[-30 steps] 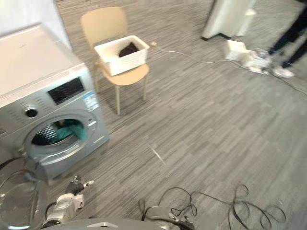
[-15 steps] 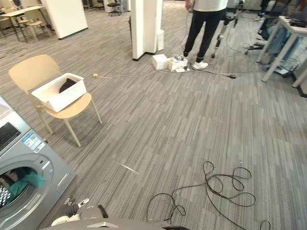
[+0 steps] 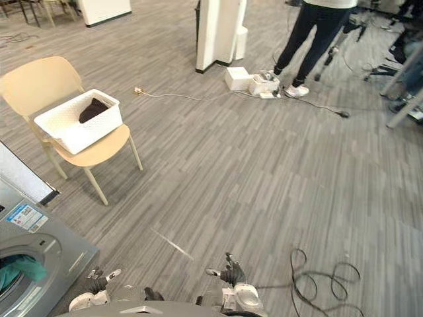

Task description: Pick up the laundry basket with both hands and put the clothes into the washing machine.

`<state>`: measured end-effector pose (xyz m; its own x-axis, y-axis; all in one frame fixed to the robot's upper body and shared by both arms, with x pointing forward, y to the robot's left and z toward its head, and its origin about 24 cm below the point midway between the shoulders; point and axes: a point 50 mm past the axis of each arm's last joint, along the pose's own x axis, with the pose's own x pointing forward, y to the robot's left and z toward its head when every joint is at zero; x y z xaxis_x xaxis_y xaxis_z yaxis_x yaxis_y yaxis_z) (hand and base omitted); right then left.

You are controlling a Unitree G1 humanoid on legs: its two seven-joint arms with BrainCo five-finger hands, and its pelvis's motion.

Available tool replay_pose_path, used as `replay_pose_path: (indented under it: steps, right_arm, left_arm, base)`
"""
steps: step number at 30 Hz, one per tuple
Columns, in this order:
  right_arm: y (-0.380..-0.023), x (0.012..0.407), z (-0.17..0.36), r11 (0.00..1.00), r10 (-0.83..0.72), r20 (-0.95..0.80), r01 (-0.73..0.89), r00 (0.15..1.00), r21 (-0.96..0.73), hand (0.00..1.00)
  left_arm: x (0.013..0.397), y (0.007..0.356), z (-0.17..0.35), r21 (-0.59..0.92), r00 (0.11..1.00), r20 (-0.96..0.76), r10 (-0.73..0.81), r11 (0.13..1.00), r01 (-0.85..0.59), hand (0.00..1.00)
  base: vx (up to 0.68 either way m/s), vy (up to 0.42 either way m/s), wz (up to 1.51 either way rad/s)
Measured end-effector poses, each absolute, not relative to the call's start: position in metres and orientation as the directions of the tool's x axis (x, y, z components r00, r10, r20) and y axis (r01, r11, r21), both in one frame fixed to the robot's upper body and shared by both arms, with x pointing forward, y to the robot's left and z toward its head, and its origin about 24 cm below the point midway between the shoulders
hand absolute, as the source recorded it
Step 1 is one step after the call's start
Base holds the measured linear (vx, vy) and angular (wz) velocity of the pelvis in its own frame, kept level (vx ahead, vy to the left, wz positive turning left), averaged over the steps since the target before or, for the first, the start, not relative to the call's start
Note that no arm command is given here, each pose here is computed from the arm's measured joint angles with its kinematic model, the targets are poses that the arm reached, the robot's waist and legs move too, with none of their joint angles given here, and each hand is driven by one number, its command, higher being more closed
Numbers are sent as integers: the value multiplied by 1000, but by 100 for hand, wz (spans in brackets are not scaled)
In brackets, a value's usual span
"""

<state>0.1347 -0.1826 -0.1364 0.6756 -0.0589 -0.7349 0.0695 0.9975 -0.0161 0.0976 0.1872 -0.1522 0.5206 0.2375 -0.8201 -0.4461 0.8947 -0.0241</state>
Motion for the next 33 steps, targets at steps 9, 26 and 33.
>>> replay_pose_path:
  steps: [9,26,33]
  right_arm:
    - [-210,135,-121,986,-142,-671,165,727,-31,0]
    - [-201,130,-117,956,-172,-644,284,746,74,0]
    - [-181,184,-91,952,-171,-494,272,853,140,0]
  left_arm:
    - [110,175,-154,10,539,-827,163,961,-275,0]
    - [128,158,-141,-104,636,-761,127,944,-312,0]
    - [132,170,-141,-61,627,-764,153,950,-305,0]
  base:
    - [218,-300,51]
    - [332,-189,27]
    - [164,26,13]
